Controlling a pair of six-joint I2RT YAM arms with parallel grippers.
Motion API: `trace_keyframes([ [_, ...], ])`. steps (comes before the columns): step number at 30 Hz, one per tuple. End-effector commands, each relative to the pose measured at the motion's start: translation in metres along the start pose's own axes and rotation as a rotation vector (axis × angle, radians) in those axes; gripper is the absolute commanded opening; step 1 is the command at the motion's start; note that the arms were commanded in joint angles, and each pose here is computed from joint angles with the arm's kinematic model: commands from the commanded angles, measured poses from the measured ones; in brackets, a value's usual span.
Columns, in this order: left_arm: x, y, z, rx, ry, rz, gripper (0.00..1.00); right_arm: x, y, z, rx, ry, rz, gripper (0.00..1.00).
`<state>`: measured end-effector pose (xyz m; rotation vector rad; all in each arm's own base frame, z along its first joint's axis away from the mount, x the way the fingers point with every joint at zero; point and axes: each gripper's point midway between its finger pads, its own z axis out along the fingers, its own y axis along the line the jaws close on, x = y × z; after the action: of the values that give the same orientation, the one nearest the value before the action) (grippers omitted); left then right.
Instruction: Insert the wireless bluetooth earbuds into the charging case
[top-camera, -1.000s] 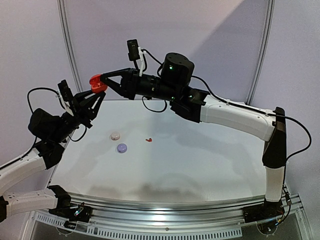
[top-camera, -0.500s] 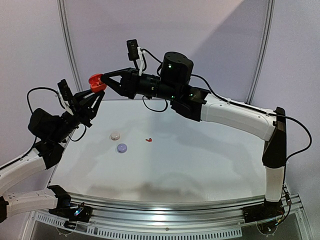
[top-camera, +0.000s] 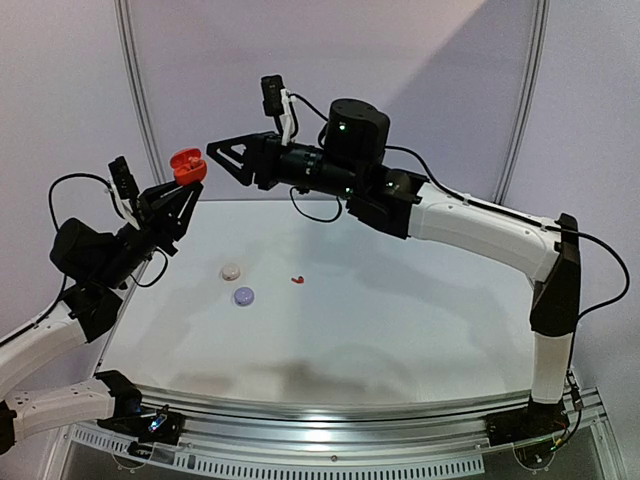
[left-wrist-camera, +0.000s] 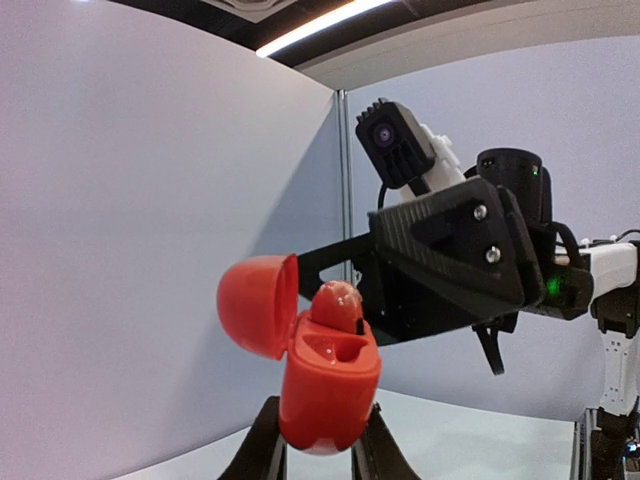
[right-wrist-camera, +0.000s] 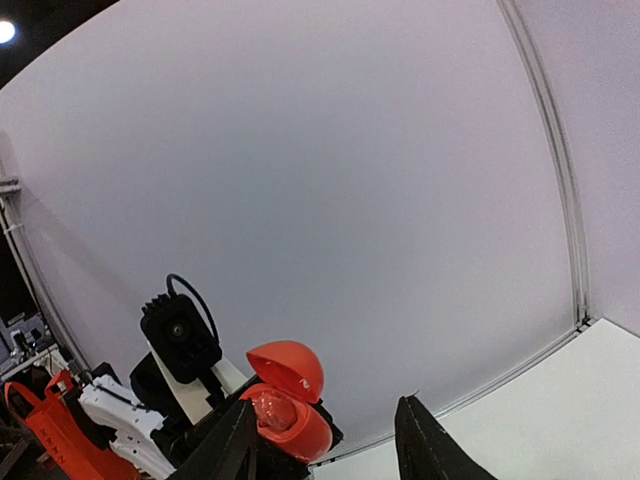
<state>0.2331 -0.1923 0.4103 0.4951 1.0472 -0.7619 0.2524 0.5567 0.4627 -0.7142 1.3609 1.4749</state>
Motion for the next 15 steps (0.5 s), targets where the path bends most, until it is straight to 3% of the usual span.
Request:
trace_keyframes([
  [1, 0.012, 0.011, -0.006, -0.048, 0.033, -0.032, 0.00, -0.069, -0.005, -0.033, 0.131, -0.127, 0.026, 0.50],
  [8, 0.015, 0.018, -0.009, -0.080, 0.037, -0.026, 0.00, -0.048, -0.100, -0.068, 0.570, -0.089, 0.119, 0.54],
  [12, 0.015, 0.021, -0.010, -0.089, 0.038, -0.020, 0.00, 0.005, -0.164, -0.089, 0.796, 0.044, 0.171, 0.55],
  [15, 0.017, 0.023, -0.010, -0.095, 0.042, -0.018, 0.00, 0.048, -0.200, -0.095, 0.857, 0.177, 0.233, 0.53],
])
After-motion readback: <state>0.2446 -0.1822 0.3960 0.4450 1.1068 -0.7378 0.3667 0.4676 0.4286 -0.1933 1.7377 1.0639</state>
